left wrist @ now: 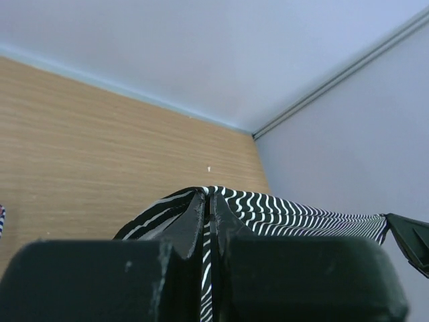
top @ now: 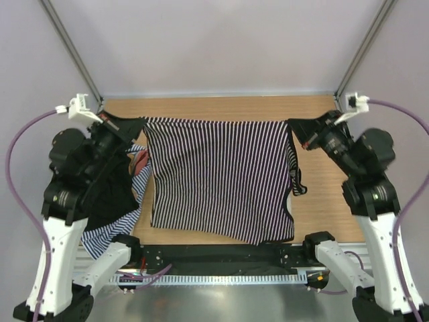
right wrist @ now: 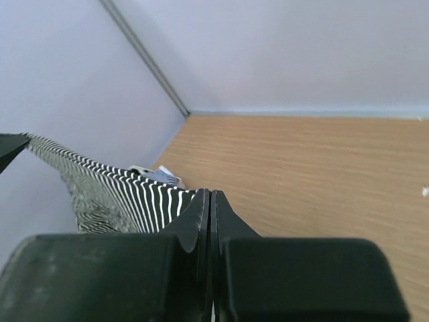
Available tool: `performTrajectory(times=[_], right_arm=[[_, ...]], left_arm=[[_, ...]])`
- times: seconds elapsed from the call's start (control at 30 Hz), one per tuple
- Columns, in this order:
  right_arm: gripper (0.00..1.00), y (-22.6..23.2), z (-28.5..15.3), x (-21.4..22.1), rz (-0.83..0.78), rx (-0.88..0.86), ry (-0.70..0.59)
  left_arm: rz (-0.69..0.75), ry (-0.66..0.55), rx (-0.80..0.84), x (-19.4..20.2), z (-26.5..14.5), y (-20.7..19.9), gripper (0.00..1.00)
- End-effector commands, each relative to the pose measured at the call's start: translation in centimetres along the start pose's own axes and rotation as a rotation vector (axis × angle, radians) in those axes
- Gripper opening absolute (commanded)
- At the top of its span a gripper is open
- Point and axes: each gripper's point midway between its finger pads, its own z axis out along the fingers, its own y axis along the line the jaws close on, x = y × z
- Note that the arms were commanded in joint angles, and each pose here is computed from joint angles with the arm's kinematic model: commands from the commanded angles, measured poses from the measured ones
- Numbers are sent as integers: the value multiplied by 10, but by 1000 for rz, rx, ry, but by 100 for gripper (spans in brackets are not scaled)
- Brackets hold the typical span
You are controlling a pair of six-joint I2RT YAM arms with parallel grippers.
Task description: Fold and stack the tank tops
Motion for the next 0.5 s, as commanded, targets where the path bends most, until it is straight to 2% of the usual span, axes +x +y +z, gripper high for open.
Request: performTrajectory(times=[0.0,0.03,0.13,0.2,0.27,0.3,0.33,0.4,0.47], right_arm=[[1,-53,34,7,14,204,51],[1,-68,51,21,30,228,99],[1,-87,86,19,42,256,106],[1,-95,108,13,52,262,99],[1,-102,141,3,65,259,123],[1,-101,149,-5,71,254,125],[1,-95,163,-23,70,230,114],[1,-85,170,-44,67,202,83],[1,-72,170,-68,52,182,42]], left_arm=[[-33,-16,-93,-1,42,22,0],[-35,-9,-99,1,52,25,0],[-30,31,-132,12,100,40,0],[-18,41,-183,12,132,53,0],[-10,48,-178,2,160,47,0],[2,48,-167,-5,166,42,0],[12,6,-140,-32,165,23,0],[38,1,-135,-44,174,16,0],[57,-23,-81,-65,165,-8,0]])
